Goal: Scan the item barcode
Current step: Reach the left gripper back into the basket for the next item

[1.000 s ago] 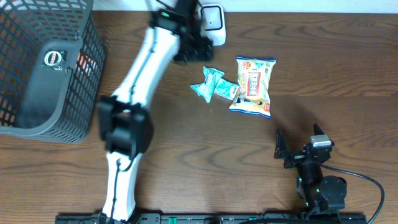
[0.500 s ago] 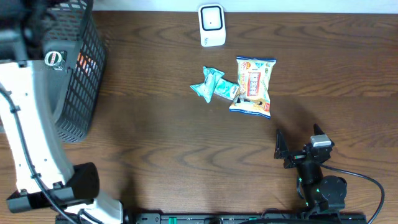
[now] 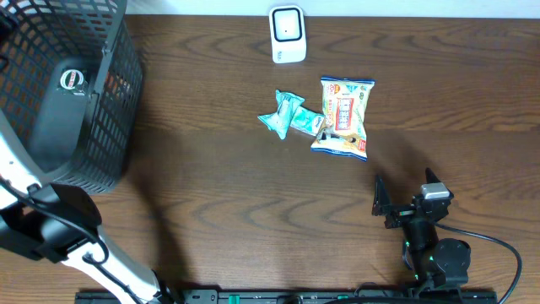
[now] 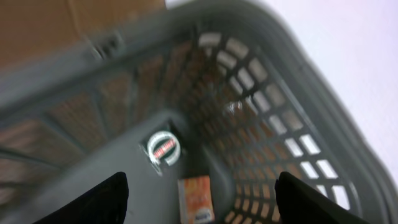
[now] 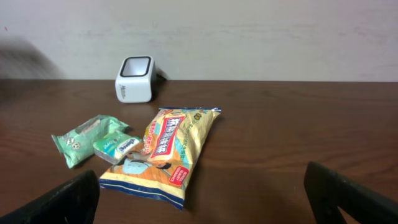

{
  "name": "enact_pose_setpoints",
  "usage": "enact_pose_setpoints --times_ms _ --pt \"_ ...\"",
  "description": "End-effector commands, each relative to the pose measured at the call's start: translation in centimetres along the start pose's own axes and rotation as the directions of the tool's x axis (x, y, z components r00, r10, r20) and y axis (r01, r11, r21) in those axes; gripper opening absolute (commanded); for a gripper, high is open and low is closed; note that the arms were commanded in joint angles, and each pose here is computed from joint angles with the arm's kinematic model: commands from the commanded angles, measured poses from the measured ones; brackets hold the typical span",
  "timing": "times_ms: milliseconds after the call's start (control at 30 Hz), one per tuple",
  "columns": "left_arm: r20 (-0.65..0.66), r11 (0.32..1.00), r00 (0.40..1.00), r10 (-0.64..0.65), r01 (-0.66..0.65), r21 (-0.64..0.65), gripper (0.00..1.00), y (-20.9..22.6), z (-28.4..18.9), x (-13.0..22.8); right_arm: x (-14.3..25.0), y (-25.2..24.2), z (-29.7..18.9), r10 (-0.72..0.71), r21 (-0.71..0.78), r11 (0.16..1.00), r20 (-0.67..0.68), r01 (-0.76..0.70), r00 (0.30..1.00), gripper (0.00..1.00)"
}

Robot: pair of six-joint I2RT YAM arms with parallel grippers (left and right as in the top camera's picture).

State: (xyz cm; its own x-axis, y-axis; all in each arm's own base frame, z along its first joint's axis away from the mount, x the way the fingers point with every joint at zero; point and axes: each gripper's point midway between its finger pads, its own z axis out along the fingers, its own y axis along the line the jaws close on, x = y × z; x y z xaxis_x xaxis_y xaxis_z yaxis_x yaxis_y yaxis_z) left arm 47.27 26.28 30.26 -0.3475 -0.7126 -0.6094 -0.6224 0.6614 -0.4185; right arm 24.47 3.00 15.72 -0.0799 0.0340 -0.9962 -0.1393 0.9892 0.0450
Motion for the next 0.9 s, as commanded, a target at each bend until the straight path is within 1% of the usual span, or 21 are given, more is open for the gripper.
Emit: enact_pose_setpoints --times_ms 0,233,433,500,567,667,867 --pt "-0.143 0.995 0.99 0.011 0.004 0.103 0.74 -1.2 2.6 3.1 0.0 -0.2 0.0 -0.011 0.01 1.0 0.001 0.011 1.0 0.99" --pt "-0.332 0.999 0.943 -0.014 0.025 0.03 0.7 0.6 7.2 8.5 0.0 -0.2 0.0 -0.011 0.01 1.0 0.001 0.011 1.0 0.99" --pt "-0.44 1.0 0.898 0.016 -0.009 0.017 0.7 0.1 10.7 12.9 0.0 -0.2 0.0 -0.011 0.01 1.0 0.0 0.011 1.0 0.99" --pt "-0.466 0.999 0.884 0.049 -0.043 0.023 0.7 0.0 11.9 14.2 0.0 -0.2 0.0 -0.011 0.01 1.0 0.001 0.011 1.0 0.99" --pt "-0.481 0.998 0.875 0.052 -0.067 -0.013 0.7 0.6 13.1 15.3 0.0 -0.2 0.0 -0.011 0.01 1.0 0.001 0.011 1.0 0.99" --pt "-0.5 0.996 0.864 0.057 -0.082 -0.029 0.7 0.8 14.1 16.4 0.0 -0.2 0.0 -0.011 0.01 1.0 0.001 0.011 1.0 0.99" --pt "-0.524 0.996 0.85 0.055 -0.086 -0.035 0.7 1.1 15.2 17.6 0.0 -0.2 0.0 -0.011 0.01 1.0 0.001 0.011 1.0 0.99"
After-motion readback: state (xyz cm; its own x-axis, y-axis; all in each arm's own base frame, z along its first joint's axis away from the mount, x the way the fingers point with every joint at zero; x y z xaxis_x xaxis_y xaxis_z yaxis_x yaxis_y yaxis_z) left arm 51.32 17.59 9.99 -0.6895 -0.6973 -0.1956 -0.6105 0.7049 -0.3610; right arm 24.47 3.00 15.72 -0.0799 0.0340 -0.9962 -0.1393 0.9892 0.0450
